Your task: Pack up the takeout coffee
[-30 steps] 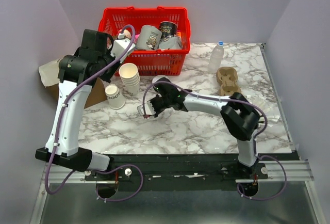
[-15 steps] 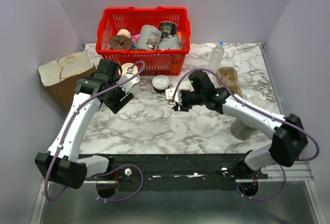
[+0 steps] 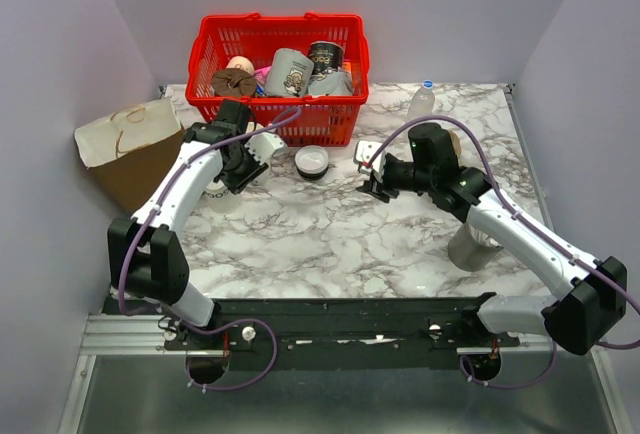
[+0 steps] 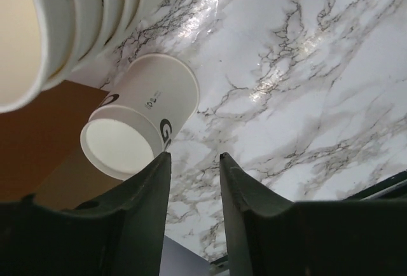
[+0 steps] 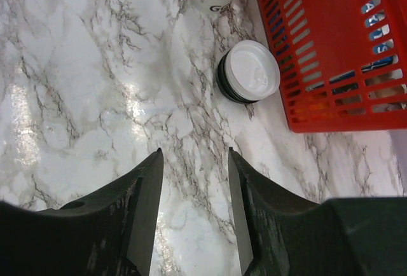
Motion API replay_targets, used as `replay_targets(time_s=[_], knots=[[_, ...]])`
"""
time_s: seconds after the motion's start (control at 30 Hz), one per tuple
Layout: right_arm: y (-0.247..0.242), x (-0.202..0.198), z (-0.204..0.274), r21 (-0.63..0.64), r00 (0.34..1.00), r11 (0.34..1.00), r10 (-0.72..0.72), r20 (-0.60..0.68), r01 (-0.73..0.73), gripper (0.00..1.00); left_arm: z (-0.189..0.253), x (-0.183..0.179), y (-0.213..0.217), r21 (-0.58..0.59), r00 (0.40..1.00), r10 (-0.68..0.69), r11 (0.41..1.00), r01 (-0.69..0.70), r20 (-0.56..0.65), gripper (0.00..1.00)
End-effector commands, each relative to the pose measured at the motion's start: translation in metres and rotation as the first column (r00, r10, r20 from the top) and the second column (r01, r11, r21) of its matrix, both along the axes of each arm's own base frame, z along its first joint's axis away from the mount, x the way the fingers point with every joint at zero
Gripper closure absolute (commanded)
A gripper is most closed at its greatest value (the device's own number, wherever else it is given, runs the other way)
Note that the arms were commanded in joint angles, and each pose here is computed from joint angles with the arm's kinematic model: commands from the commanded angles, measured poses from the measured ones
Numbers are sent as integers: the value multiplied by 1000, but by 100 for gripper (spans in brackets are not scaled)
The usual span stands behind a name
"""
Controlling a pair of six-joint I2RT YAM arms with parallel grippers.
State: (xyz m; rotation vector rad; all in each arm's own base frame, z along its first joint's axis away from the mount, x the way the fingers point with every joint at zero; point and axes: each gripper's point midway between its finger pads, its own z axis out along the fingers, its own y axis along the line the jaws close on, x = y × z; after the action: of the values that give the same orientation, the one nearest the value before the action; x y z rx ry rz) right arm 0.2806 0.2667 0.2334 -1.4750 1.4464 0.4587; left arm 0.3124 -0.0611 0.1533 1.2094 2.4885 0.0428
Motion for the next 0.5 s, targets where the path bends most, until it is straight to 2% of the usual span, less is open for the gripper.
replay_targets(time_s=[0.0, 0.3, 0.47], knots=[[-15, -1, -11, -28, 997, 998, -65, -40, 64, 46, 4, 22, 8, 10, 999, 15, 1000, -15, 44, 56], [-23, 4, -16, -38, 995, 995, -96, -34, 95, 46, 2, 39, 39, 44, 995, 90, 995, -92, 29, 55], [-24, 10, -15, -43, 994, 993, -107, -30, 106, 46, -9, 32, 35, 9, 996, 87, 996, -86, -31, 62]])
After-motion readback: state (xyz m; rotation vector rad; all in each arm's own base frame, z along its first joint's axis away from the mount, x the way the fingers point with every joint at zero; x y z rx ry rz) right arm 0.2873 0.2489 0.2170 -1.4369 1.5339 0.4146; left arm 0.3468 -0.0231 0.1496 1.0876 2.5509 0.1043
